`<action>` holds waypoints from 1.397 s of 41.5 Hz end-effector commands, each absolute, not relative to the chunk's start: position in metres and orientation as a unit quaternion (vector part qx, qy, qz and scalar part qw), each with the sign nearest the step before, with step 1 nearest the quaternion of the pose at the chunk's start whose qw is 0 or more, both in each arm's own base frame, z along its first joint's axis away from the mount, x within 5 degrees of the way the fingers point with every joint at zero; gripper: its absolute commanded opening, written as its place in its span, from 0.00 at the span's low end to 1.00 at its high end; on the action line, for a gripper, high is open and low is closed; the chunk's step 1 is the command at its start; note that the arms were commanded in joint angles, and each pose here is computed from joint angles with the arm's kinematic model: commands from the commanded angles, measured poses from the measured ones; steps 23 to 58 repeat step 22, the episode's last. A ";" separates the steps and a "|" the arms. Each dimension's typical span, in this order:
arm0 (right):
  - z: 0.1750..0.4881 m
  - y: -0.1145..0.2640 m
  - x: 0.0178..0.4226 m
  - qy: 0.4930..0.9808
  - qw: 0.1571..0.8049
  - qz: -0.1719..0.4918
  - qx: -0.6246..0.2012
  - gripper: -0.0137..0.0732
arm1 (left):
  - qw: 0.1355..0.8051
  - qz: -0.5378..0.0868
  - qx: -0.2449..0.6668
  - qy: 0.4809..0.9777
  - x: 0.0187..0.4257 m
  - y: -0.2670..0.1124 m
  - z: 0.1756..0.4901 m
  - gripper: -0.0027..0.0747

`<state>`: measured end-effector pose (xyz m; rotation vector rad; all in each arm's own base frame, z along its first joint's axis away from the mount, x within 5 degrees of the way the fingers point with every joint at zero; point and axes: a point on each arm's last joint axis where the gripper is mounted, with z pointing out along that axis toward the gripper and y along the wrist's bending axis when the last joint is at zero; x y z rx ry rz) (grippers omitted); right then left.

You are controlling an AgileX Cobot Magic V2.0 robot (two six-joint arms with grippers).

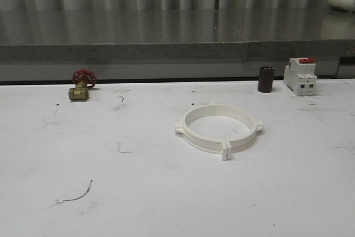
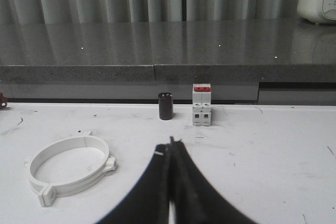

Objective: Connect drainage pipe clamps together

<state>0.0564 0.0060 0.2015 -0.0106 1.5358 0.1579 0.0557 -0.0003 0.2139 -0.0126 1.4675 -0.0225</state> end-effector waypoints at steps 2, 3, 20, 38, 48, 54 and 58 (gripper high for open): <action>0.212 0.005 0.054 0.653 0.755 0.066 -0.002 0.08 | 0.766 -0.013 -0.010 0.643 0.055 0.000 0.214 0.01; 0.212 0.005 0.054 0.653 0.755 0.063 0.000 0.08 | 0.766 -0.013 -0.010 0.643 0.055 0.000 0.214 0.01; 0.212 0.002 0.054 0.652 0.756 0.049 0.012 0.08 | 0.766 -0.013 -0.010 0.643 0.055 0.000 0.214 0.01; 0.212 0.002 0.054 0.652 0.756 0.049 0.012 0.08 | 0.766 -0.013 -0.010 0.643 0.055 0.000 0.214 0.01; 0.212 0.002 0.054 0.652 0.756 0.049 0.012 0.08 | 0.766 -0.013 -0.010 0.643 0.055 0.000 0.214 0.01; 0.212 0.002 0.054 0.652 0.756 0.049 0.012 0.08 | 0.766 -0.013 -0.010 0.643 0.055 0.000 0.214 0.01; 0.212 0.002 0.054 0.652 0.756 0.049 0.012 0.08 | 0.766 -0.013 -0.010 0.643 0.055 0.000 0.214 0.01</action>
